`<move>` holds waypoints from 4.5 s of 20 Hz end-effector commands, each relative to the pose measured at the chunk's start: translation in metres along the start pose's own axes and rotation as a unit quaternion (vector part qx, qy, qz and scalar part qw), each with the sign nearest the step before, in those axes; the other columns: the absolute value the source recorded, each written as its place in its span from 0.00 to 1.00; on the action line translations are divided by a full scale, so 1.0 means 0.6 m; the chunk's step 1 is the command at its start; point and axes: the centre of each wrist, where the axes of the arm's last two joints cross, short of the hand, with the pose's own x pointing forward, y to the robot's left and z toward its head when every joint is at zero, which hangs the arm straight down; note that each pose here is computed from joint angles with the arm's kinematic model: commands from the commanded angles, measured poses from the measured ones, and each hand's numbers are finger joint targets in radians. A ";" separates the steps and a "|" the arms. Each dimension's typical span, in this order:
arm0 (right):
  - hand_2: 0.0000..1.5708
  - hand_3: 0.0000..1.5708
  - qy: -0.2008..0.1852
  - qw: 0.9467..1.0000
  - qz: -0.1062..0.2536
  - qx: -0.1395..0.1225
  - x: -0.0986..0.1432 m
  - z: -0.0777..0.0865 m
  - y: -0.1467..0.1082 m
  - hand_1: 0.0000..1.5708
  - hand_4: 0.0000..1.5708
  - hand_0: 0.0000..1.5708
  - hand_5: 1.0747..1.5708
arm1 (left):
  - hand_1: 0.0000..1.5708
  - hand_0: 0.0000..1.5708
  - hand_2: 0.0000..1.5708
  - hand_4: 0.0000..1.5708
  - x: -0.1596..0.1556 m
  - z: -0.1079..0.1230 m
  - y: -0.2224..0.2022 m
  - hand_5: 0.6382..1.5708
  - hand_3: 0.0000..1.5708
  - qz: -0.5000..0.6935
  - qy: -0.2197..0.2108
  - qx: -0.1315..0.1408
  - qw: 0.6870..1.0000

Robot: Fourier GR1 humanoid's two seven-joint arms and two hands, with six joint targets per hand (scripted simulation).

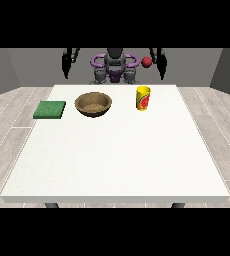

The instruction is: Pick the cup and pour the ball into the bowl, then pick the bowl and place it on the pad

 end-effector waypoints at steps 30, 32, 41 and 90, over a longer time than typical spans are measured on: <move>0.00 0.00 -0.141 0.988 -0.045 0.034 0.046 -0.031 -0.115 0.00 0.00 0.00 1.00 | 0.00 0.00 0.00 0.00 -0.014 -0.073 0.047 0.95 0.00 0.060 -0.185 0.040 0.980; 0.00 0.00 -0.167 0.983 -0.056 0.044 0.083 -0.045 -0.088 0.00 0.00 0.00 1.00 | 0.00 0.00 0.00 0.00 -0.049 -0.077 0.032 0.94 0.00 0.055 -0.198 0.055 0.977; 0.00 0.00 -0.185 0.980 -0.056 0.049 0.034 -0.047 -0.124 0.00 0.00 0.00 1.00 | 0.00 0.00 0.00 0.00 -0.076 -0.133 0.029 0.94 0.00 0.037 -0.209 0.070 0.975; 0.00 0.00 -0.066 0.995 -0.068 0.028 -0.046 -0.041 -0.253 0.00 0.00 0.00 1.00 | 0.95 0.95 1.00 0.96 0.091 -0.284 -0.057 0.67 1.00 -0.492 -0.130 0.099 0.855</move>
